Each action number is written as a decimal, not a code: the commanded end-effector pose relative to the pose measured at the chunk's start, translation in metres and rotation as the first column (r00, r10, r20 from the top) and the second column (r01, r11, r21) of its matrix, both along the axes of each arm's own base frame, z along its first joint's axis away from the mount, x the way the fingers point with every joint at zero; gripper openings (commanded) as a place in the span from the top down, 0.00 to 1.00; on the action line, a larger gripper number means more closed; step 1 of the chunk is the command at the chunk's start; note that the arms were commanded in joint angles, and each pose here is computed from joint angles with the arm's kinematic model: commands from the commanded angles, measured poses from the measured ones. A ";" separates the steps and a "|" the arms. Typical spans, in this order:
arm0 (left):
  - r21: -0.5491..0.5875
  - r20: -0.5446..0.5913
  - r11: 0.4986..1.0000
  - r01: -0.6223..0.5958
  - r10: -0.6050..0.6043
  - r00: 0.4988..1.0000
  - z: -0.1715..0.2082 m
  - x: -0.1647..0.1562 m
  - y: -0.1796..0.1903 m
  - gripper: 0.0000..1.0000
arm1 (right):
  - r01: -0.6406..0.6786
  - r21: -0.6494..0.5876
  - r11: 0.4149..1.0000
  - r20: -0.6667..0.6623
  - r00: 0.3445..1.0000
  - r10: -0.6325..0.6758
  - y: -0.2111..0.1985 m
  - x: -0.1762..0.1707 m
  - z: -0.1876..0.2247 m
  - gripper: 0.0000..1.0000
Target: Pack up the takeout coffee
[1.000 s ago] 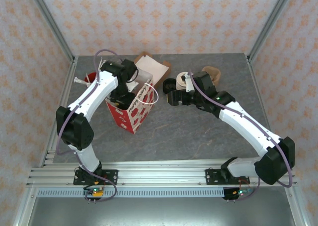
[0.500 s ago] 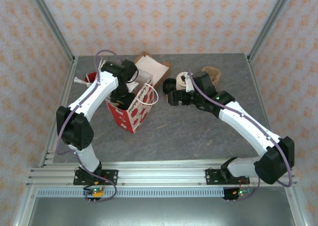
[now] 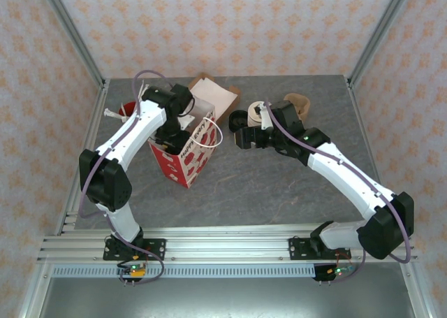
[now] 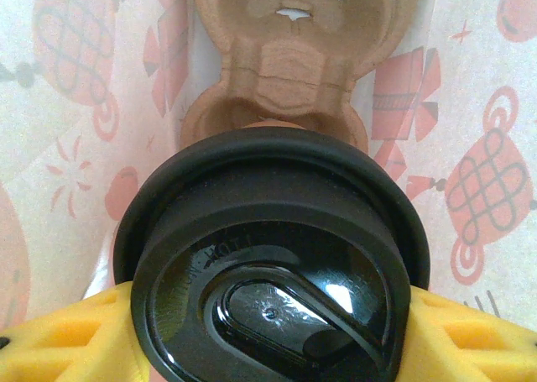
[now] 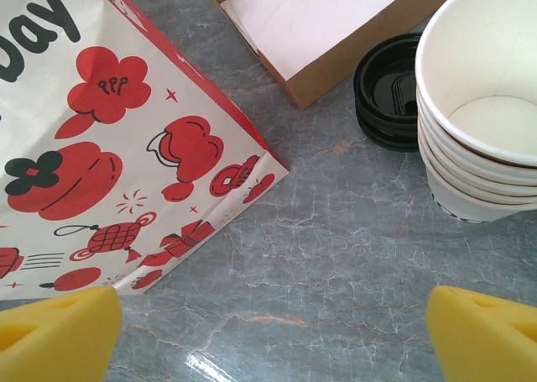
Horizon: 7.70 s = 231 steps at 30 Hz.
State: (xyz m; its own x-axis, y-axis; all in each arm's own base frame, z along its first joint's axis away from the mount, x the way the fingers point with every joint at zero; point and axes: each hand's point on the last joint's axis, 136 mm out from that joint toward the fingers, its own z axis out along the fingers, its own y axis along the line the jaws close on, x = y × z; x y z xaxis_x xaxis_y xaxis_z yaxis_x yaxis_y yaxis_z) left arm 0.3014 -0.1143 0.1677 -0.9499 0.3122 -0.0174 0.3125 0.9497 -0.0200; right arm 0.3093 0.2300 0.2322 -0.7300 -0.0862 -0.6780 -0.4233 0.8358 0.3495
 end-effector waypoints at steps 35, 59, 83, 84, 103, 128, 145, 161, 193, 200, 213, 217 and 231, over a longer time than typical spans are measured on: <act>0.020 -0.021 1.000 0.008 -0.008 1.000 -0.018 0.005 0.003 0.55 | 0.004 -0.007 1.000 0.006 1.000 -0.004 0.001 0.002 0.005 0.06; 0.025 -0.061 1.000 0.011 -0.009 0.998 -0.040 0.006 0.001 0.55 | 0.003 -0.007 1.000 0.003 1.000 -0.003 0.002 0.003 0.005 0.06; 0.032 -0.091 0.999 0.010 -0.007 0.996 -0.059 0.010 -0.001 0.55 | -0.003 -0.011 1.000 -0.002 1.000 0.003 0.002 0.003 0.004 0.06; 0.033 -0.094 0.999 0.010 -0.007 0.996 -0.060 0.010 -0.001 0.55 | -0.004 -0.012 1.000 -0.003 1.000 0.004 0.003 0.003 0.004 0.06; 0.059 -0.129 0.998 -0.005 0.012 0.992 -0.091 0.012 0.001 0.56 | -0.003 -0.017 1.000 -0.016 1.000 0.003 0.002 0.001 -0.002 0.06; 0.026 -0.038 0.999 -0.033 0.034 0.999 -0.065 0.026 -0.005 0.49 | -0.004 -0.019 1.000 -0.019 1.000 0.004 0.001 0.000 0.000 0.06; -0.016 0.016 0.999 -0.039 0.039 0.999 -0.032 0.016 -0.005 0.23 | -0.001 -0.007 1.000 -0.017 1.000 0.001 0.002 -0.001 0.006 0.06; -0.034 0.087 0.999 -0.027 0.030 0.996 0.004 0.015 -0.003 0.15 | -0.004 -0.008 1.000 -0.017 1.000 0.004 0.004 -0.002 0.007 0.06; -0.283 0.551 0.959 0.002 0.161 0.819 0.166 0.024 -0.011 0.15 | 0.051 0.028 0.998 0.079 0.995 -0.053 -0.006 0.000 0.041 0.06; -0.330 0.688 0.899 -0.289 0.438 0.578 0.202 0.026 0.077 0.21 | -0.068 0.074 0.995 0.206 0.977 0.052 0.025 -0.015 0.073 0.07; -0.324 0.588 0.711 -0.624 0.668 0.456 0.137 0.053 0.197 0.36 | -0.367 0.064 0.928 0.356 0.877 0.323 0.114 -0.053 0.113 0.08; -0.270 0.557 0.717 -0.643 0.661 0.503 0.116 0.073 0.206 0.40 | -0.361 0.054 0.931 0.345 0.882 0.322 0.115 -0.051 0.107 0.08; -0.196 0.480 0.738 -0.646 0.646 0.593 0.072 0.114 0.212 0.66 | -0.335 0.031 0.942 0.310 0.899 0.309 0.111 -0.048 0.090 0.07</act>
State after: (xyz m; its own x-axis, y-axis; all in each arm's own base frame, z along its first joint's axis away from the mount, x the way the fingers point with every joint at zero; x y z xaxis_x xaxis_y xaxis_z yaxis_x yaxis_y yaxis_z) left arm 0.4114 0.0899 0.2296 -0.7670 -0.3948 -0.5058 -0.4176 0.9056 -0.0735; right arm 0.2598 0.3436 0.3228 -0.4485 -0.2133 -0.8680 -0.7622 0.5984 0.2468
